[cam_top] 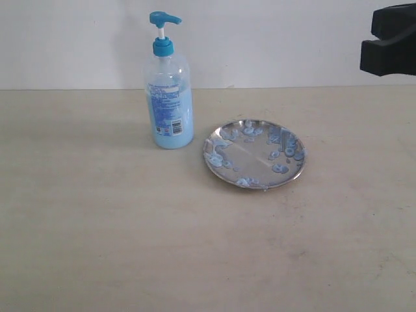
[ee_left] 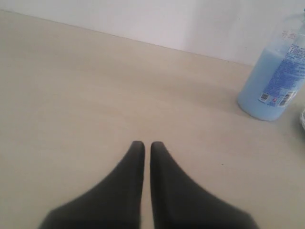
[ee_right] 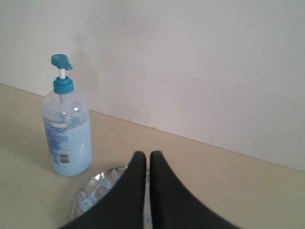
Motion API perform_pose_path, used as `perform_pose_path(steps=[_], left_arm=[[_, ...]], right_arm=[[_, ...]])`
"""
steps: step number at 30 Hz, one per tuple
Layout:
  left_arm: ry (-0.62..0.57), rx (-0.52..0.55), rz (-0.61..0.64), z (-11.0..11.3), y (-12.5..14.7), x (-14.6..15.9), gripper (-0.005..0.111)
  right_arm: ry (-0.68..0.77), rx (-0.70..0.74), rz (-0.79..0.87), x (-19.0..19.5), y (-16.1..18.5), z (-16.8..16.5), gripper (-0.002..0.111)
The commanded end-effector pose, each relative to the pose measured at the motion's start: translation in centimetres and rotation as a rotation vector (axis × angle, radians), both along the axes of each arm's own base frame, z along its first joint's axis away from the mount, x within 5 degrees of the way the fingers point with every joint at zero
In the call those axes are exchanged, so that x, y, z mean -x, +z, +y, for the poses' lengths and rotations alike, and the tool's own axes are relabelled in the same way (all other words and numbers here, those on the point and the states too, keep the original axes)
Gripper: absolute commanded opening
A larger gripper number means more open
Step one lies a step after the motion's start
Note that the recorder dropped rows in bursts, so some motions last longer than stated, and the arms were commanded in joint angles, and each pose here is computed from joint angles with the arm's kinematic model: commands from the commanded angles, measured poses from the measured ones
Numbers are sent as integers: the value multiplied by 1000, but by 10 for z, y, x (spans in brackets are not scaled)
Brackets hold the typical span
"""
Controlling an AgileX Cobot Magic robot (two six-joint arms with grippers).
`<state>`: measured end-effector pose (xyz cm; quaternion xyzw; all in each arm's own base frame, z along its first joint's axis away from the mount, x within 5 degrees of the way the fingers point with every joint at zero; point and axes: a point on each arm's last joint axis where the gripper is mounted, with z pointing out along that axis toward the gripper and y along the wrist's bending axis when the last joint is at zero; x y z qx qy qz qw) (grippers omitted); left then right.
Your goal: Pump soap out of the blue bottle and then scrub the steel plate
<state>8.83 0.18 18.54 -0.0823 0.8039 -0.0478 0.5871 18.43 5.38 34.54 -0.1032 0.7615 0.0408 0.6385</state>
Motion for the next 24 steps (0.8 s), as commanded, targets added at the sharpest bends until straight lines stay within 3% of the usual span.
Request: perform_pose_path(steps=[1, 10, 14, 15, 21, 23, 24], left_arm=[[-91, 16, 13, -8, -2, 1, 4], [-102, 15, 8, -9, -2, 2, 4], [-41, 1, -368, -5, 26, 30, 4], [-36, -1, -390, -4, 27, 32, 4], [-35, 3, -320, -4, 23, 26, 4], [-25, 72, -323, -4, 23, 26, 4], [-6, 207, -330, -4, 24, 26, 4]], right_arm=[[-31, 14, 11, 1, -1, -3, 0], [-29, 11, 10, 1, -1, -3, 0], [-26, 7, 14, 1, -3, -3, 0], [-26, 7, 14, 1, -3, -3, 0], [-29, -16, 22, 1, -3, -3, 0], [-29, -16, 22, 1, -3, -3, 0], [-29, -16, 22, 1, -3, -3, 0]])
